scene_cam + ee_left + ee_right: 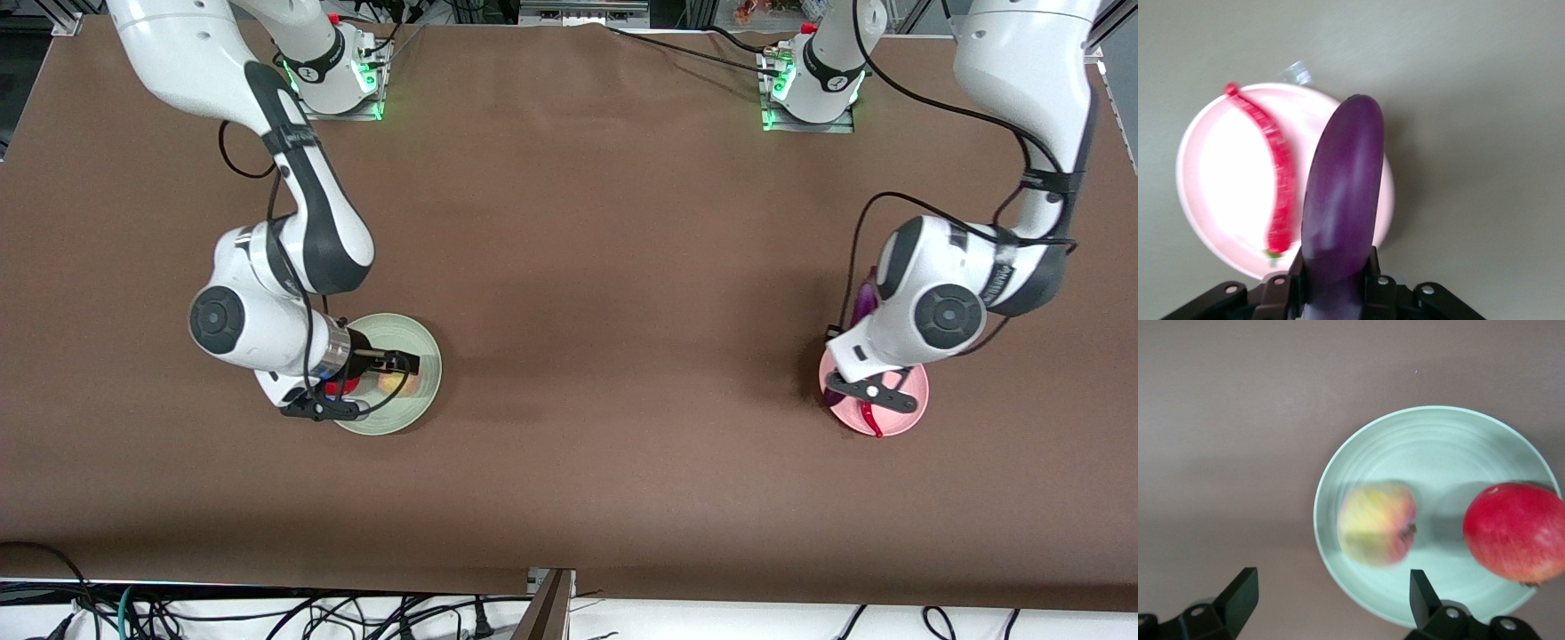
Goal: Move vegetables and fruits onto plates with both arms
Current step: 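Release the peach on the green plate while the left gripper carries the eggplant, then lower the eggplant onto the pink plate and open the left gripper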
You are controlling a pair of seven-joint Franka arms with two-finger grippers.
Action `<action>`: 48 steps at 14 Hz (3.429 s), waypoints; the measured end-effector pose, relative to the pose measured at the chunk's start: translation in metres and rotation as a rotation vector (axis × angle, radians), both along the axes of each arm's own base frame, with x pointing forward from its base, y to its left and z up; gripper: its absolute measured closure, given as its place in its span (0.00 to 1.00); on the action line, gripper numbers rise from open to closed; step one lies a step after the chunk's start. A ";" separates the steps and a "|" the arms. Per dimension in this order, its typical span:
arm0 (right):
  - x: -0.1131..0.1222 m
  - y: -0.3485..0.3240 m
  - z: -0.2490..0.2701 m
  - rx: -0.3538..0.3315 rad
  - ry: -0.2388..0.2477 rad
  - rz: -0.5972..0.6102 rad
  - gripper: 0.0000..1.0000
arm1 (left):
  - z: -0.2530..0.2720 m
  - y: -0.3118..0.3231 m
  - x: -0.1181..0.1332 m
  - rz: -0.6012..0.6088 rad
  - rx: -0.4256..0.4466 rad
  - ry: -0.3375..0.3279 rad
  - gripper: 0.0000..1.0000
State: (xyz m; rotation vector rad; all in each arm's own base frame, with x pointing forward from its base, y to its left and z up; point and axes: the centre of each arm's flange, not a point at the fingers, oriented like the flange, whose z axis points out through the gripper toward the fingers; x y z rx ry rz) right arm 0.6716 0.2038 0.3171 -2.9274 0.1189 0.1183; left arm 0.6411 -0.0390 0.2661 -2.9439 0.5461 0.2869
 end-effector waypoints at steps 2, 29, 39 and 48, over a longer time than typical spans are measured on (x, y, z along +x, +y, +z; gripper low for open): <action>-0.003 -0.001 0.016 0.001 0.008 -0.006 0.00 | -0.014 0.020 0.001 -0.013 -0.012 0.016 0.65; -0.118 -0.142 0.297 -0.188 0.010 0.145 0.00 | 0.040 -0.096 0.004 -0.058 -0.051 -0.004 0.00; -0.119 -0.142 0.306 -0.187 -0.010 0.144 0.00 | 0.307 -0.048 -0.039 0.108 -0.078 -0.010 0.00; -0.120 -0.141 0.312 -0.191 -0.023 0.145 0.00 | 0.308 0.003 -0.073 0.269 -0.175 -0.196 0.00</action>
